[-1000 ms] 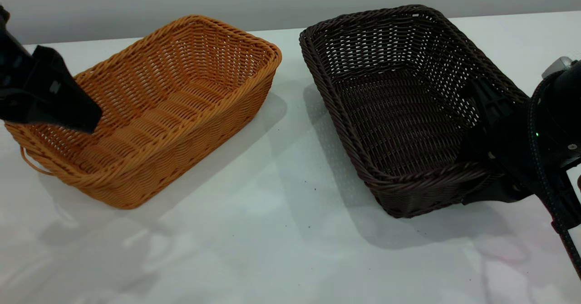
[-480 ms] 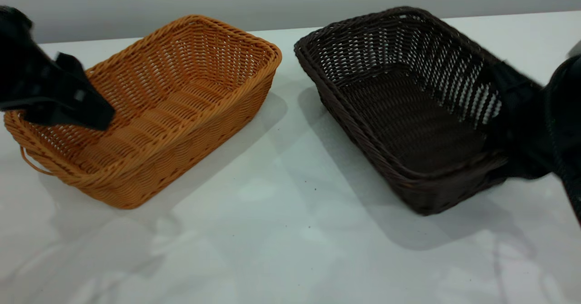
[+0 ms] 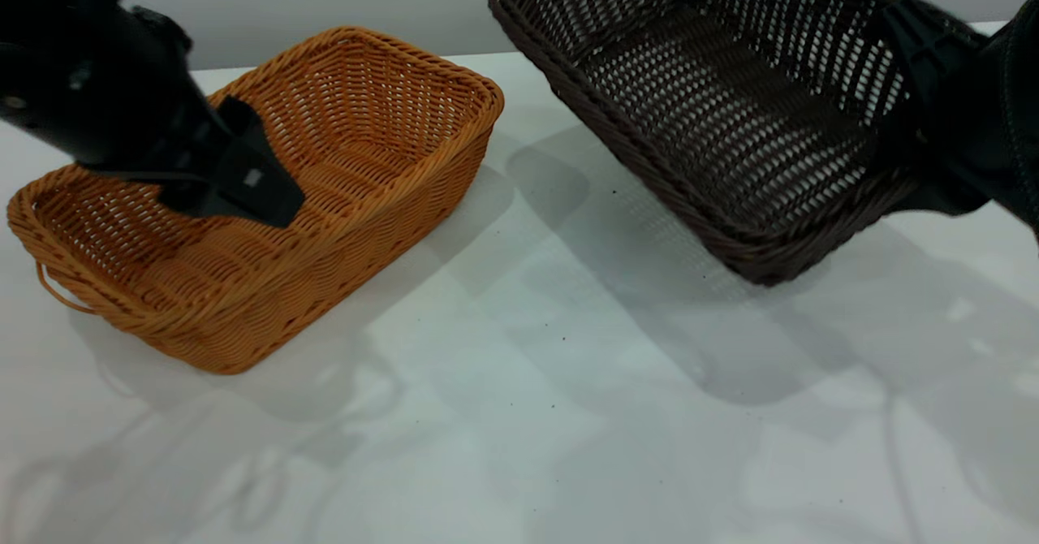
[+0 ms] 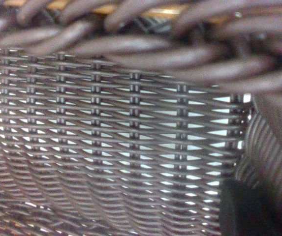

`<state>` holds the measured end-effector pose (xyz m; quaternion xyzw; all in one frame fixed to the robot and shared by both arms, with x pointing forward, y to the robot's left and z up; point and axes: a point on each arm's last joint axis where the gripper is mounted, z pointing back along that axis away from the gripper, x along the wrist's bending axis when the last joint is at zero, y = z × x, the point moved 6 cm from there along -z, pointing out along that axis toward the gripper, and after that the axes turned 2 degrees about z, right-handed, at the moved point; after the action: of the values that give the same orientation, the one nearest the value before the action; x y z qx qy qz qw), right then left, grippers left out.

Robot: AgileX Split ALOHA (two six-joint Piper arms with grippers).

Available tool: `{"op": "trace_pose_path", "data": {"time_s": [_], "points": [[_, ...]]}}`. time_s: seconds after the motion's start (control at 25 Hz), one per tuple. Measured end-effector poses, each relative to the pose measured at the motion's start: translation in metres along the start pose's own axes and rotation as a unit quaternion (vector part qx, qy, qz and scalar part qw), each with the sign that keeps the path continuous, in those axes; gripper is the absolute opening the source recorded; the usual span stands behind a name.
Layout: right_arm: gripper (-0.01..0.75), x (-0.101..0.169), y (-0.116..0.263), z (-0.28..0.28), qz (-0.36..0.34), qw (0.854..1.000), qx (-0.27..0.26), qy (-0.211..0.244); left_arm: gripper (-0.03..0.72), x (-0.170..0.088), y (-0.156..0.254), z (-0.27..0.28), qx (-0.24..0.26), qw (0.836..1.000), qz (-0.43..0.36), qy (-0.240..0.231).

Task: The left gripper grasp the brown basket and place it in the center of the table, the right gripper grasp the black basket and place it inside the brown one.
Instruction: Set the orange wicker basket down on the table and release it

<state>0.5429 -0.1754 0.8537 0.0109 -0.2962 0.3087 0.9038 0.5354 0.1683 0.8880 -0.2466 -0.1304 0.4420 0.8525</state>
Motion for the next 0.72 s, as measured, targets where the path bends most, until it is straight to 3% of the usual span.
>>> {"op": "trace_pose_path", "data": {"time_s": [0.28,0.72], "points": [[0.12,0.02,-0.001,0.003,0.029,0.999,0.006,-0.03,0.396,0.002,-0.008,-0.024,0.001,1.0,-0.007,-0.01],[0.12,0.021,-0.001,0.003,0.043,0.999,0.006,-0.031,0.396,0.007,-0.007,-0.06,0.027,1.0,-0.005,-0.009]]}}
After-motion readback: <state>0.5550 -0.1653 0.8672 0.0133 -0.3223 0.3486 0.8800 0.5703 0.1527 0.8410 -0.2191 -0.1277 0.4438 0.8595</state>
